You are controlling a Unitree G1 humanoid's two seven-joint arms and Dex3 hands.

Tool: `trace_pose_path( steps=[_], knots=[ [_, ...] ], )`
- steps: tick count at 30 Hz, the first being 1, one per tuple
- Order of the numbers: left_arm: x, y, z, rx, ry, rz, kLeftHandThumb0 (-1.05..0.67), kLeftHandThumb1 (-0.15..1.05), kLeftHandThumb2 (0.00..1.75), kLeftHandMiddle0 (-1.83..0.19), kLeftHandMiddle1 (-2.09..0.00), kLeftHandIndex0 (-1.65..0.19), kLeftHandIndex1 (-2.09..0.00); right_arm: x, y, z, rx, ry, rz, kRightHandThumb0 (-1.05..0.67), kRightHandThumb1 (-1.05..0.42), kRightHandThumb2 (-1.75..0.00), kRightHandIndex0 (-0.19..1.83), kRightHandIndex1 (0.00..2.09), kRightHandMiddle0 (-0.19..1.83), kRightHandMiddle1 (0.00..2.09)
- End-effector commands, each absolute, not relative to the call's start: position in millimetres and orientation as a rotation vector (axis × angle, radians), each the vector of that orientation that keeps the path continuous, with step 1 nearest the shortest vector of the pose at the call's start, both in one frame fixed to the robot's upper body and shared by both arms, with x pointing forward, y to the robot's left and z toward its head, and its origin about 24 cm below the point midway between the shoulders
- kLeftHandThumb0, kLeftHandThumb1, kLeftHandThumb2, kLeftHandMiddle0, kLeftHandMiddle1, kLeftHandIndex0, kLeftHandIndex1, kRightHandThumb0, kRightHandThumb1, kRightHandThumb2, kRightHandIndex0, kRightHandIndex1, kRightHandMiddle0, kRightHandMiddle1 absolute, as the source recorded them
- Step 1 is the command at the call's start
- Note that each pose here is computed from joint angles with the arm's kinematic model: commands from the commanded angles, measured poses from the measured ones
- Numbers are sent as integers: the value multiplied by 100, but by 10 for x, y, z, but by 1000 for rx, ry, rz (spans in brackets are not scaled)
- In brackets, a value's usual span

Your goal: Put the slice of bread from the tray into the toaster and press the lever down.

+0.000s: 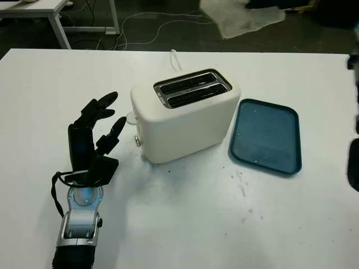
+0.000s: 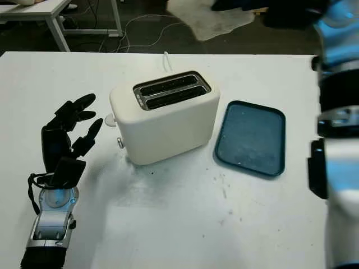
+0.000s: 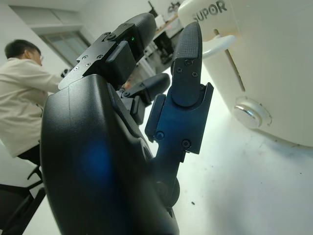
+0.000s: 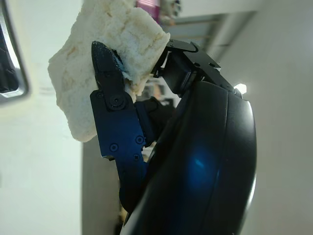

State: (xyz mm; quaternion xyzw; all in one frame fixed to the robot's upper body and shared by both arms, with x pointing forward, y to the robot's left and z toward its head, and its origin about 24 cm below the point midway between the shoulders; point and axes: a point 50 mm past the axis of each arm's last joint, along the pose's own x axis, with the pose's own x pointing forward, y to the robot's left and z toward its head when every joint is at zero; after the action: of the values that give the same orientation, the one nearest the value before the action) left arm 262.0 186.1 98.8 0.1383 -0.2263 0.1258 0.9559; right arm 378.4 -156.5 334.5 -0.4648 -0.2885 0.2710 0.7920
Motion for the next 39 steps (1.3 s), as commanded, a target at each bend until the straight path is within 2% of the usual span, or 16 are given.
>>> trace_pose_path(
  steps=[1, 13, 23, 32, 39],
  knots=[
    [2605, 1874, 967, 277, -454, 258, -45, 92, 25, -36, -109, -62, -30, 3818, -1471, 3348, -975, -587, 623, -27, -92, -13, 108, 175, 89, 174],
    [2604, 1876, 962, 275, -456, 258, -45, 92, 25, -36, -108, -61, -30, 3890, -1302, 3112, -1014, -484, 783, -47, -92, -21, 109, 175, 88, 175],
    [2602, 1873, 957, 265, -451, 257, -45, 92, 25, -36, -108, -61, -30, 3895, -1354, 3121, -1050, -470, 762, -48, -92, -23, 109, 175, 88, 175],
    [2616, 1862, 972, 273, -454, 259, -47, 92, 24, -38, -108, -62, -30, 3878, -1398, 3237, -1000, -465, 768, -50, -92, -23, 111, 175, 91, 175],
    [2615, 1862, 977, 280, -457, 260, -46, 92, 24, -37, -108, -62, -30, 3882, -1377, 3220, -1055, -430, 779, -50, -92, -25, 109, 175, 90, 175]
  ],
)
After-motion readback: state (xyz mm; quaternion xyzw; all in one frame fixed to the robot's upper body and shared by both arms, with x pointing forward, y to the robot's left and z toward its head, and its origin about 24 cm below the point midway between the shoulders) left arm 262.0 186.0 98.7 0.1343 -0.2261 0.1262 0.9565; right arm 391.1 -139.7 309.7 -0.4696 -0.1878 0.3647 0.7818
